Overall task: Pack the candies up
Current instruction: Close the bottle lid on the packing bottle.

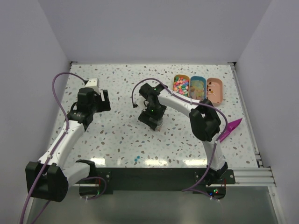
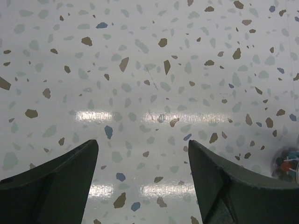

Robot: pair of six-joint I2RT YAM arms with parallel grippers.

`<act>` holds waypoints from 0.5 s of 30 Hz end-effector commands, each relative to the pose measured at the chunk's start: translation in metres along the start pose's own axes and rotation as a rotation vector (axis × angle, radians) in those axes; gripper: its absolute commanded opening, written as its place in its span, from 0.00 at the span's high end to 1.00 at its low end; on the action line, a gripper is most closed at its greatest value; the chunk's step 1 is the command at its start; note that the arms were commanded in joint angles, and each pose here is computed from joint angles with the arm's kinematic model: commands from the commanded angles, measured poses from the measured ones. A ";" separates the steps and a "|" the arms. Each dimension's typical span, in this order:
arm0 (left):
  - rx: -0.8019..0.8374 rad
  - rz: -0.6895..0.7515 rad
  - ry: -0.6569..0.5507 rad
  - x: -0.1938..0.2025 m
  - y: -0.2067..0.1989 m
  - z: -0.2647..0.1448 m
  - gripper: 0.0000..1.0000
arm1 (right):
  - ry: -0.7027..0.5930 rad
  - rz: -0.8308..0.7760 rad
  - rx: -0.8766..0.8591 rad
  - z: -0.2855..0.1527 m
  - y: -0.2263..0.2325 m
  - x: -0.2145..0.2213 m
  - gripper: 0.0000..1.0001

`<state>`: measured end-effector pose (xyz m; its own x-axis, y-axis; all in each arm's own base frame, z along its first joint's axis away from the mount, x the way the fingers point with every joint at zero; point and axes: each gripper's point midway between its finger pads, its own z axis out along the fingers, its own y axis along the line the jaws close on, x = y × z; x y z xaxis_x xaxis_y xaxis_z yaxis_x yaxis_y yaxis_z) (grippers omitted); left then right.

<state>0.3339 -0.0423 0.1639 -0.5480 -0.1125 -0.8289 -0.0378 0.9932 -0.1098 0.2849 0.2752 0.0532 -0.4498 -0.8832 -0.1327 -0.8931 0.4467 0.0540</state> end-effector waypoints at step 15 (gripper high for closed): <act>0.054 0.016 -0.053 -0.012 -0.011 0.000 0.17 | -0.073 -0.011 0.073 -0.030 -0.001 0.010 0.01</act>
<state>0.3335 -0.0465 0.1639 -0.5508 -0.1112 -0.8272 -0.0195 0.9925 -0.1204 0.2743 0.2588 0.0572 -0.4492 -0.8841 -0.1288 -0.8928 0.4495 0.0280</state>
